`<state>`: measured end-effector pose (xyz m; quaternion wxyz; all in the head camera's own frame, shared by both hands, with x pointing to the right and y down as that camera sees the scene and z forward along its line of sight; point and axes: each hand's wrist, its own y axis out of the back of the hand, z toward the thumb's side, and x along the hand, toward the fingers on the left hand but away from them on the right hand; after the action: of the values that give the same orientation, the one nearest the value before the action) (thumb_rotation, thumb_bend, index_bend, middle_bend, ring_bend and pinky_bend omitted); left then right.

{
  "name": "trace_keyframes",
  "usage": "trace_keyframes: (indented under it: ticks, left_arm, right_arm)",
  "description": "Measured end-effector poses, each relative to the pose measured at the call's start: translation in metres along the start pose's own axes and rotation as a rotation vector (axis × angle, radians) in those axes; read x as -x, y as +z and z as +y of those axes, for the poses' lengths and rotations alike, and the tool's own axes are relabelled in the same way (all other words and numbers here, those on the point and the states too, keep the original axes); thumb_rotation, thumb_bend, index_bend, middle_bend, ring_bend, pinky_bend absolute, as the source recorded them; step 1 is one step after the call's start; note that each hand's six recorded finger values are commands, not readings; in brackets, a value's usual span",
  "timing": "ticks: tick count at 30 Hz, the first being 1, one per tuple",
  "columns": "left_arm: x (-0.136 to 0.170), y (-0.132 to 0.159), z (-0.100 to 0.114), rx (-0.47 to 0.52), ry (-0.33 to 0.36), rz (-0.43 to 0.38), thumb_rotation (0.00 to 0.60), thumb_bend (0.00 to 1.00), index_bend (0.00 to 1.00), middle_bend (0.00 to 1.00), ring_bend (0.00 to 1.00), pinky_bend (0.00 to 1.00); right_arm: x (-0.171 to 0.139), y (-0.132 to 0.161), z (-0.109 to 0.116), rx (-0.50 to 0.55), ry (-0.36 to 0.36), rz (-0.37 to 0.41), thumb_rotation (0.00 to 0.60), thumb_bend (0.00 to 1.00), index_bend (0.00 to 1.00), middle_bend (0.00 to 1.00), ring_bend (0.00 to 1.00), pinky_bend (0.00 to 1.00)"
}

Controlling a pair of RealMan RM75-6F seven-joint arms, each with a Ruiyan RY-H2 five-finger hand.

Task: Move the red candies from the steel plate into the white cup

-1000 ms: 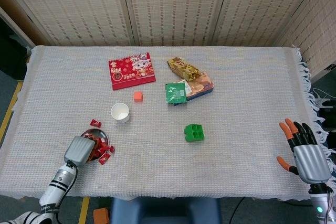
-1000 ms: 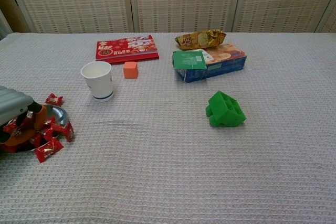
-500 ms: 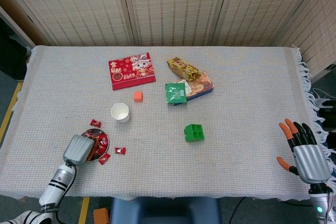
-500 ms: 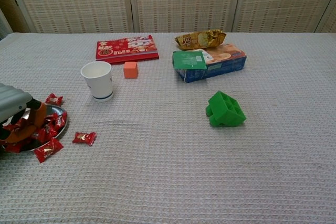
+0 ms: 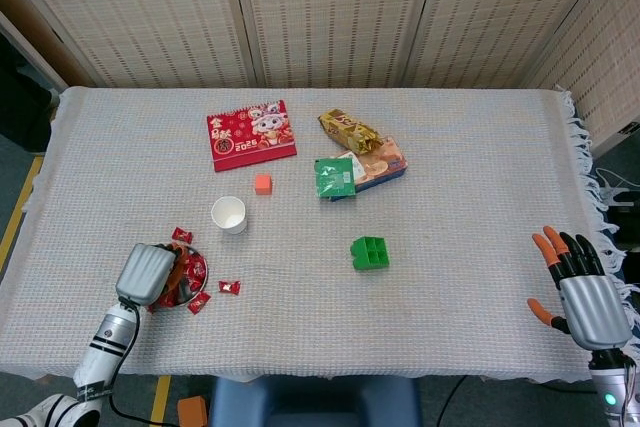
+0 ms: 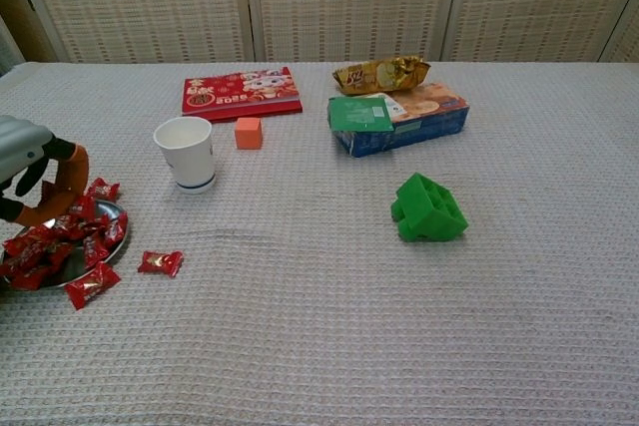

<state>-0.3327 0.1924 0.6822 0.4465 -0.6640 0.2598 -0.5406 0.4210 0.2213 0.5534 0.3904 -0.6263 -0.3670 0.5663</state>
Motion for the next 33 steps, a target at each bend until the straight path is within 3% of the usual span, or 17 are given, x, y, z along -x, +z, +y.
trace_keyframes:
  ticks: [4,11,15,33]
  left_arm:
    - [-0.007,-0.001,0.011,0.017,0.036,0.000,0.600,0.74,0.74,0.73,0.67,1.00]
    - [-0.051,0.010,0.060,0.079,0.154,-0.027,0.600,0.74,0.74,0.73,0.67,1.00]
    - [-0.072,0.019,0.073,0.097,0.174,-0.038,0.600,0.74,0.74,0.73,0.67,1.00]
    - [-0.122,0.064,0.055,0.082,0.146,-0.080,0.600,0.74,0.74,0.73,0.67,1.00]
  right_arm:
    - [0.000,-0.001,0.001,0.002,-0.003,-0.002,0.600,0.13,0.00,0.00,0.00,0.00]
    - [0.000,-0.003,0.002,0.002,-0.003,-0.009,0.600,0.13,0.00,0.00,0.00,0.00]
    - [0.001,-0.003,0.001,0.000,0.000,-0.013,0.600,0.13,0.00,0.00,0.00,0.00]
    - [0.004,-0.009,-0.002,-0.012,0.012,-0.043,0.600,0.13,0.00,0.00,0.00,0.00]
